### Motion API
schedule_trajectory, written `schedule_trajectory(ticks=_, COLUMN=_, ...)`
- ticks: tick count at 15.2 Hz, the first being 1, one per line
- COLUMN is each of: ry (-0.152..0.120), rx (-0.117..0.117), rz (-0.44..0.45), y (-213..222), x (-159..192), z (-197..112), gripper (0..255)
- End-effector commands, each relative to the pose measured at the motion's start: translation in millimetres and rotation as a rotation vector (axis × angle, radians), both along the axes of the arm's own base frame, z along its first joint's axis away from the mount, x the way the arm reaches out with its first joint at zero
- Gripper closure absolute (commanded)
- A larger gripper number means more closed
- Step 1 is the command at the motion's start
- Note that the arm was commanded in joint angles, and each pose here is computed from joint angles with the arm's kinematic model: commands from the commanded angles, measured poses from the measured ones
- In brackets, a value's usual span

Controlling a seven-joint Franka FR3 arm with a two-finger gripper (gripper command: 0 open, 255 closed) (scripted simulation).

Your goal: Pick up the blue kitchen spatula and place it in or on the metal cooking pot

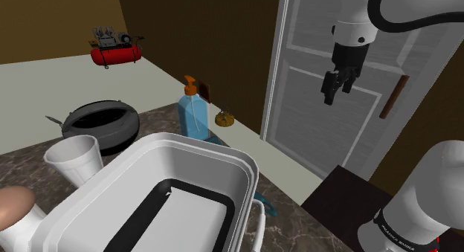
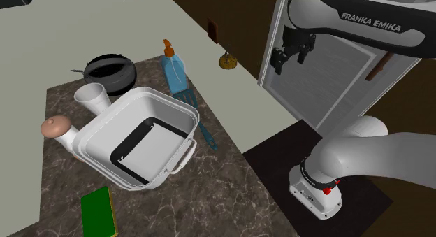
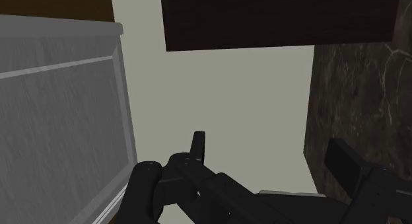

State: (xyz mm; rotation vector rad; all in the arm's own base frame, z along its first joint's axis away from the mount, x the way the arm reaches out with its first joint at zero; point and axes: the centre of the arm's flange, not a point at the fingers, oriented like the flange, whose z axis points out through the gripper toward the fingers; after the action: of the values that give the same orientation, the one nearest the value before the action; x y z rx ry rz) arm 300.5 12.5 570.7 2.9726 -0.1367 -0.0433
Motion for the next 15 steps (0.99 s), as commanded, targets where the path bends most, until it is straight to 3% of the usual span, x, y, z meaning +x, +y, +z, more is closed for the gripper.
schedule_trajectory(ticks=1, ry=0.0, rx=0.0, rz=0.0, y=0.0, x=0.0, z=0.0, gripper=0)
schedule_trajectory(ticks=15, ry=-0.009, rx=0.081, rz=0.028, y=151.0, x=42.1, z=-72.6, gripper=0)
